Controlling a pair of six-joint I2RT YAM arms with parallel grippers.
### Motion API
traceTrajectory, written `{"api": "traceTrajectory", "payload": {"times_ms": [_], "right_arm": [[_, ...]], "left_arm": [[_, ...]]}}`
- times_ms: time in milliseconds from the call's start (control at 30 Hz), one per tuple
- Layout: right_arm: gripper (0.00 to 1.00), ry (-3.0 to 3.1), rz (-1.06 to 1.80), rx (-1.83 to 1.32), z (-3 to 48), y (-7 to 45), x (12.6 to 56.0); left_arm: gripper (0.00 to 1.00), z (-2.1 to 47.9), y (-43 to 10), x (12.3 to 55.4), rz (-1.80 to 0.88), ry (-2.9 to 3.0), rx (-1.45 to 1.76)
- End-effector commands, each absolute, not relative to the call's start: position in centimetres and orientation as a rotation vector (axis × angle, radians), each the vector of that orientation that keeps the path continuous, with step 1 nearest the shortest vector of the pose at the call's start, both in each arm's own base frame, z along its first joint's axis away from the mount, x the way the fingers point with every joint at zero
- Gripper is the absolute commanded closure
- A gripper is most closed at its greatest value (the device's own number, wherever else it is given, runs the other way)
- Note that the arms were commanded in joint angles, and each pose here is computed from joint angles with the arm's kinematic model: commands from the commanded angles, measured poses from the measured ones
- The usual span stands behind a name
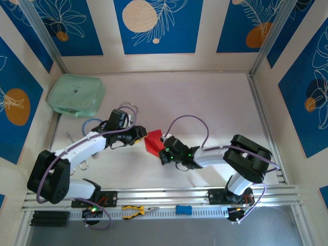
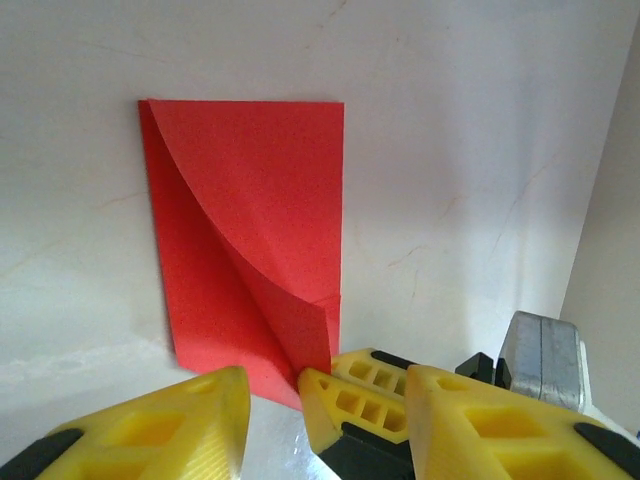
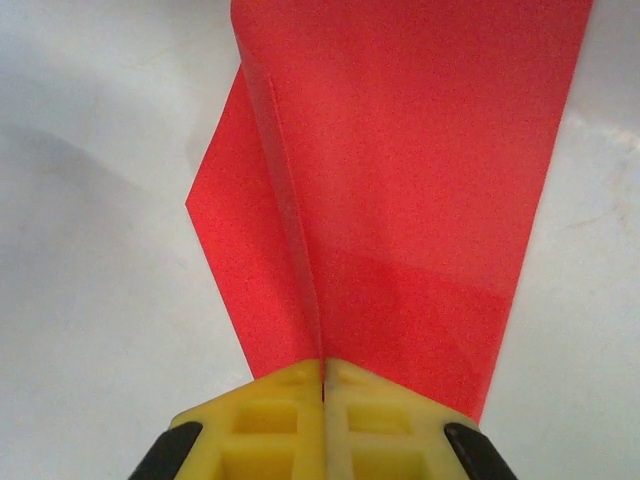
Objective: Fold a paper plane with a square sheet of paper (pick it up from the middle)
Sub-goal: Fourth fold the wing at the center of the table.
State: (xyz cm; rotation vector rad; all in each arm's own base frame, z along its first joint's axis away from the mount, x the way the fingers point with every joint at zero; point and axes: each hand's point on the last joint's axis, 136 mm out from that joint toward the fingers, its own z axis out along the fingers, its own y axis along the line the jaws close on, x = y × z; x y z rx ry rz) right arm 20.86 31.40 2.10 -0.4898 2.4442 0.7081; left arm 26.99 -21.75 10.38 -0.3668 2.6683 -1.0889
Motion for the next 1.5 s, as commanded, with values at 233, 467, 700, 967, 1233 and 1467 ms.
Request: {"api": "traceTrajectory", "payload": {"times_ms": [233,467,700,967,1233,1467], "right_arm": [[0.96,2.431,0.984,-0.332,4.6,31.5,20.5],[0.96,2.432,1.115,-0.232,4.6,31.0,20.6],[0.97,2.450,1.132,-0.149,3.6,30.5,20.5],[0.97,2.454,1.166,-0.095,3.1,30.3,20.4],[0.97,2.473,1.171,-0.067,2.3,30.2,20.3],[0.98,2.474,1.179,-0.034,2.1,30.0,20.2]], "left_arm": [[0.68,10.1,-21.6,27.3,-1.097,2.653,-0.384],[0.77,9.3,-23.1,27.2,-1.176,2.679,-0.328],[0.82,8.1,-24.8,26.9,-1.198,2.731,-0.278],[0.88,6.0,-25.8,26.1,-1.162,2.793,-0.266],[0.91,3.1,-25.9,25.4,-1.107,2.862,-0.289],[0.94,0.4,-24.6,24.1,-1.026,2.934,-0.348]]}}
